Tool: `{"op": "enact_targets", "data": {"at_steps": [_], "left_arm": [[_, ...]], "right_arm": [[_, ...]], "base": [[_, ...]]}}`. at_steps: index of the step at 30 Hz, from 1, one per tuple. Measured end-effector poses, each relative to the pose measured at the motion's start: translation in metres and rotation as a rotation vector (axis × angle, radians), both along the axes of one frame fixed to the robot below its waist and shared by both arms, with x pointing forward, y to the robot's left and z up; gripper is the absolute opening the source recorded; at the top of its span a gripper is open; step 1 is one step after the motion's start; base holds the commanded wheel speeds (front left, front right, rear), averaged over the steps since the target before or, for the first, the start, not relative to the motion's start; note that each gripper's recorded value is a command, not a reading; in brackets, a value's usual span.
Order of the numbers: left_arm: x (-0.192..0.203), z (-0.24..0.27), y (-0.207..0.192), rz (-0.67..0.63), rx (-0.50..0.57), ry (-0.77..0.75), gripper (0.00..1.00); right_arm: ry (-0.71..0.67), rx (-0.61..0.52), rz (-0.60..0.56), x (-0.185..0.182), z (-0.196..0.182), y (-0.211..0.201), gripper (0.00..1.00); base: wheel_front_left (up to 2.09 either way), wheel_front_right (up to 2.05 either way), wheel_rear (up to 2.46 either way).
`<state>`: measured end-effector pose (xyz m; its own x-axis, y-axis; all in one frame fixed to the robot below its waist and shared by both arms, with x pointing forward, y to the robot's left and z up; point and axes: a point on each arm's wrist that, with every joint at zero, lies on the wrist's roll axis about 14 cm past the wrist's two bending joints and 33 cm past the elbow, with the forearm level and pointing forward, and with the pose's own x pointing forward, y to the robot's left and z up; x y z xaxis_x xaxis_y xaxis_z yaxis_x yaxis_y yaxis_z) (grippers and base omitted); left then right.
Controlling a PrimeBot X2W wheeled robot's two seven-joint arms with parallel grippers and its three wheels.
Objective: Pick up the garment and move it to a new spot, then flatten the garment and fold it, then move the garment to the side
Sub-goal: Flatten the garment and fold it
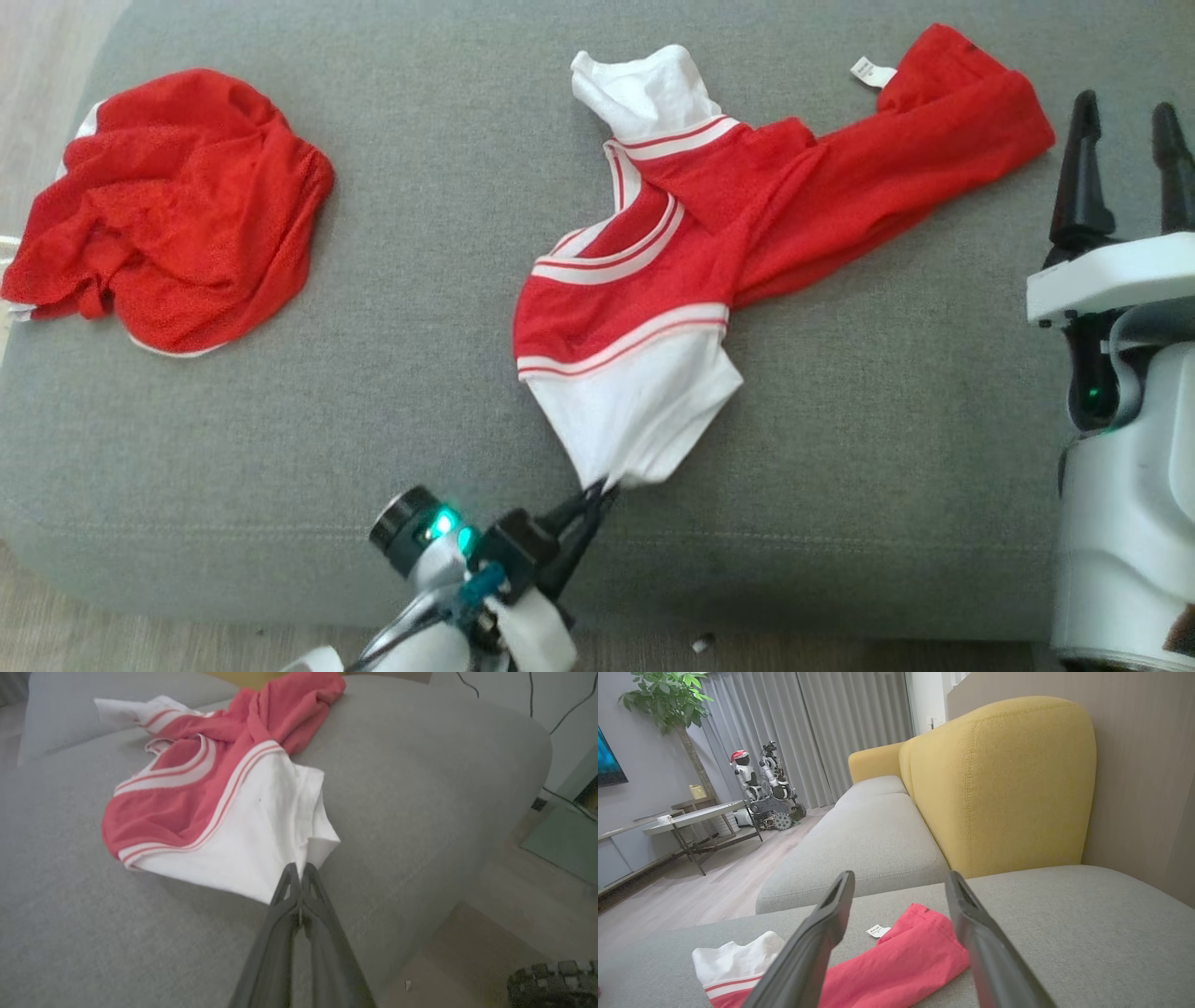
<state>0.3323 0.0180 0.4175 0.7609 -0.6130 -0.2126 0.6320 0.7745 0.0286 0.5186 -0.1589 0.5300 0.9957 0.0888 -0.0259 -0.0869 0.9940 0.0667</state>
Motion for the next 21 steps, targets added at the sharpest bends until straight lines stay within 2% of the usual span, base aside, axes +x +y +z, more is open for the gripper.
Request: {"op": "enact_targets", "data": {"at_steps": [4,8,9,10,15,21], "left_arm": [[-0.017,-0.028,0.010,-0.051,0.101,0.051,0.00],[-0.021,-0.037,0.016,-0.057,0.133,0.073,0.00],[-0.021,-0.038,0.015,-0.057,0.133,0.076,0.21],[-0.021,-0.038,0.015,-0.054,0.130,0.079,1.00],[-0.008,-0.027,0.015,0.023,0.067,0.072,1.00],[0.036,0.026,0.042,0.265,-0.137,-0.016,1.00]], "right_arm": [[-0.003,0.005,-0.009,-0.003,0.001,-0.004,1.00],[-0.001,0.016,-0.021,-0.005,0.000,-0.008,1.00],[-0.004,0.016,-0.023,-0.006,0.000,-0.009,1.00],[-0.003,0.018,-0.025,-0.006,0.000,-0.010,1.00],[0.004,0.024,-0.032,-0.011,-0.003,-0.013,1.00],[0.024,0.032,-0.046,-0.023,-0.013,-0.018,1.00]], "base": [[0.00,0.00,0.00],[0.00,0.00,0.00],[0.00,0.00,0.00],[0.00,0.00,0.00],[0.00,0.00,0.00],[0.00,0.00,0.00]]}}
